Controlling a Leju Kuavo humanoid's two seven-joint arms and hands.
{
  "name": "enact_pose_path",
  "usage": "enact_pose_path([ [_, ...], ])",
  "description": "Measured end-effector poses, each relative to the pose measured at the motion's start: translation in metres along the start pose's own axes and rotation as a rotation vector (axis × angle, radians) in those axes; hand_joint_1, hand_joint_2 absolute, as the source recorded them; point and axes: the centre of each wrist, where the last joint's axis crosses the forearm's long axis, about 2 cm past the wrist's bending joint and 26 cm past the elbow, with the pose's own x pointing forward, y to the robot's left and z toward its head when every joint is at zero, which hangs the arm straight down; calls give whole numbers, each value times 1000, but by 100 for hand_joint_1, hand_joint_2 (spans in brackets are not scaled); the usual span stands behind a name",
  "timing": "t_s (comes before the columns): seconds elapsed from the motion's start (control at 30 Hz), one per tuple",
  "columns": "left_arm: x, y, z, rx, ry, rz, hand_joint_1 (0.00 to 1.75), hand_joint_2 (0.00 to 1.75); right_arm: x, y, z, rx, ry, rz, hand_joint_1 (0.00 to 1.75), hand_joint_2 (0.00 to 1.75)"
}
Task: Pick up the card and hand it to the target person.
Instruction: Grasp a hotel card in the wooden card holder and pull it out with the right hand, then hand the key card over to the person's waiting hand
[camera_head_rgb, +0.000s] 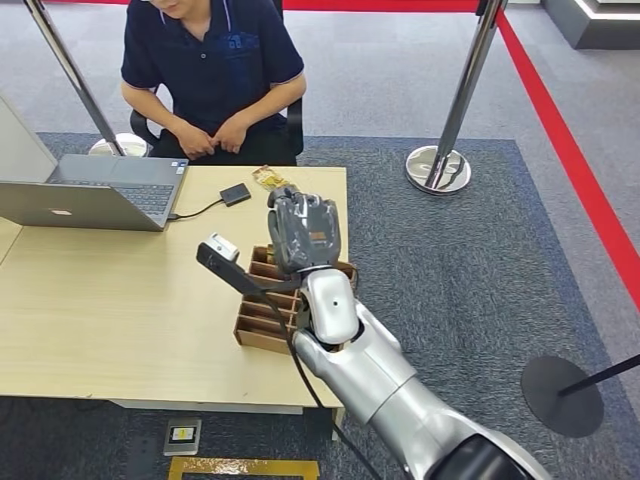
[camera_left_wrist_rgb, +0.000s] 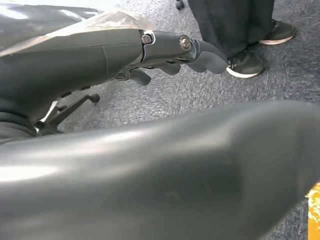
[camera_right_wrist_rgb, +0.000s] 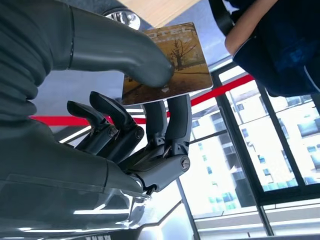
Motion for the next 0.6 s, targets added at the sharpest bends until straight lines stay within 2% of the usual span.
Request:
enact_pose_path([
  [0.2, 0, 0, 0, -4, -19, -29, 0, 0, -16, -1, -3, -97, -12, 49, 173, 175],
  [0.6, 1, 0, 0, 1, -23, -37, 0, 0, -33, -3, -6, -107, -11, 27, 170, 175],
])
